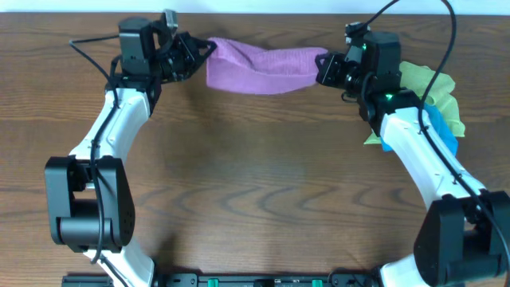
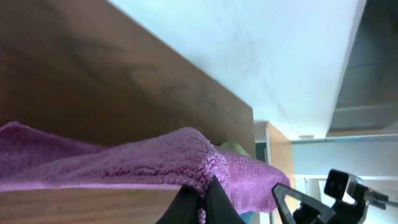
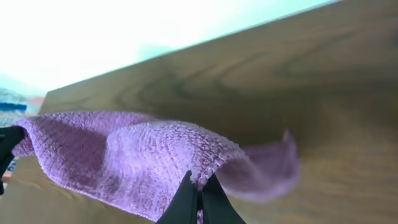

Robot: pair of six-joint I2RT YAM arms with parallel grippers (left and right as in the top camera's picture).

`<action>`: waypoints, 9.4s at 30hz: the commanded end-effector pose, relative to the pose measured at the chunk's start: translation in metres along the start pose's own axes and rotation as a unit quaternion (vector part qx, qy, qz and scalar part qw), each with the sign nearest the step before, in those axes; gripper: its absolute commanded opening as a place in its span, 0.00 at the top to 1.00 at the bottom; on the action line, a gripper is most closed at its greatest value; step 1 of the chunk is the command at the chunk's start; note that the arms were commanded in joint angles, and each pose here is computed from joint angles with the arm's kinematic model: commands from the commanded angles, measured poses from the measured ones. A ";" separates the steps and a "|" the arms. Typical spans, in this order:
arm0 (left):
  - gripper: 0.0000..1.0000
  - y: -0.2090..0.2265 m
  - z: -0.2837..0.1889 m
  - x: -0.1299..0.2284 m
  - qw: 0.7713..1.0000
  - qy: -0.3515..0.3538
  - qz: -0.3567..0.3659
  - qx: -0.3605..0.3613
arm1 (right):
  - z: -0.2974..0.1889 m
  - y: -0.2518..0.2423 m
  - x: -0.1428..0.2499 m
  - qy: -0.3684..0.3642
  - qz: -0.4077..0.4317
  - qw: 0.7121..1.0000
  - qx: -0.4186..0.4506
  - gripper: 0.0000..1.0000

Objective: Fold the cloth

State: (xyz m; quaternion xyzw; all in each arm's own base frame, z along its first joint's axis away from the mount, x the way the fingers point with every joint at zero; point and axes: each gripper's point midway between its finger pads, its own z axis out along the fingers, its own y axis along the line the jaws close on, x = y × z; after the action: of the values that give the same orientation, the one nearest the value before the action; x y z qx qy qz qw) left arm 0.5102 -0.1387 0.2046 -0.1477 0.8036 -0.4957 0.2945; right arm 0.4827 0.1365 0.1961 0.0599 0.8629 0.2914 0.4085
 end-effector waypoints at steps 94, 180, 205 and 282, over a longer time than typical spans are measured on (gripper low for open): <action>0.94 0.128 -0.032 0.051 0.978 -0.021 -0.039 -0.206 | 0.067 -0.058 0.085 0.084 -0.083 0.983 0.141 0.98; 0.94 0.124 0.029 0.050 0.971 -0.087 0.011 -0.224 | 0.056 -0.057 0.079 0.075 -0.034 0.985 0.155 0.32; 0.94 0.154 0.033 0.080 0.962 -0.034 0.017 -0.269 | 0.071 -0.083 0.082 0.073 0.040 0.985 0.148 0.37; 0.94 0.171 0.037 0.085 0.962 -0.013 -0.001 -0.274 | 0.097 0.041 0.066 0.007 0.008 0.999 -0.041 0.98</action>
State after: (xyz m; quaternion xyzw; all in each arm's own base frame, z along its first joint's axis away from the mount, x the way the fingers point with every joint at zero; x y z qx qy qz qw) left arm 0.4680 -0.1308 0.0109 -0.2388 0.9045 -0.2541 0.2454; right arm 0.5100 0.2163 0.1088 0.0765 0.8619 0.3178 0.3877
